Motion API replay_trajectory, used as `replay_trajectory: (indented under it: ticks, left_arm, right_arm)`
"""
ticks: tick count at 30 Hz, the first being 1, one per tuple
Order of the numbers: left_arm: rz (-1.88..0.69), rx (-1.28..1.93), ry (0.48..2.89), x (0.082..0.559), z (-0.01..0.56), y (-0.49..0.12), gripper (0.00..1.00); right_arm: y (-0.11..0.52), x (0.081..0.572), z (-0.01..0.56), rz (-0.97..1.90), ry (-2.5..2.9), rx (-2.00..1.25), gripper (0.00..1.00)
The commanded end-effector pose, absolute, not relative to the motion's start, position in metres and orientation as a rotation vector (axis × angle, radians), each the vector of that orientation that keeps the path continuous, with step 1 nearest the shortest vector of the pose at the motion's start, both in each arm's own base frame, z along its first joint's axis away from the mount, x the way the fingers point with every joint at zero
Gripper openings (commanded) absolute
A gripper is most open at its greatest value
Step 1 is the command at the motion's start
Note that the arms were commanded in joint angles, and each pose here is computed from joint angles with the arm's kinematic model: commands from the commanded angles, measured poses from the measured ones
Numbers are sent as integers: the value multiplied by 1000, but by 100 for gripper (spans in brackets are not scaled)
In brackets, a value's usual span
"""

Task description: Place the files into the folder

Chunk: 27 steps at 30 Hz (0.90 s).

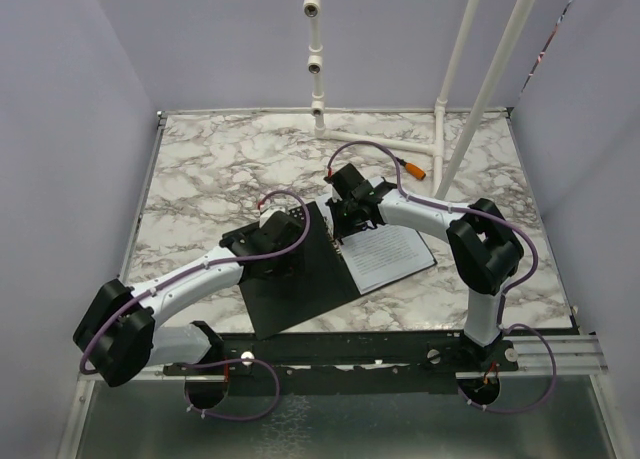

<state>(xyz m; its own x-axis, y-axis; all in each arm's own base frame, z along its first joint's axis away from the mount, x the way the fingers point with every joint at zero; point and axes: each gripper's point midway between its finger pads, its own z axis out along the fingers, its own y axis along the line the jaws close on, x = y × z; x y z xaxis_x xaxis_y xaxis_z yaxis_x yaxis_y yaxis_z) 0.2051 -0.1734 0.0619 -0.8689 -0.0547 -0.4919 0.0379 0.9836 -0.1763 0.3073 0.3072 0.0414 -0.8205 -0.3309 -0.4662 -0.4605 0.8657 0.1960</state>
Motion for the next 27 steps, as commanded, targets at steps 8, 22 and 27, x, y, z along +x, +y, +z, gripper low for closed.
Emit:
replay_trajectory:
  ticks: [8, 22, 27]
  left_arm:
    - [-51, -70, 2649, 194, 33, -153, 99]
    - [31, -67, 2686, 186, 16, -147, 99]
    - [32, -63, 2690, 185, 15, -148, 99]
  right_arm:
    - [309, 301, 48, 472, 2604, -628, 0]
    - [311, 296, 44, 504, 2619, -644, 1]
    - [310, 295, 43, 507, 2620, -650, 1]
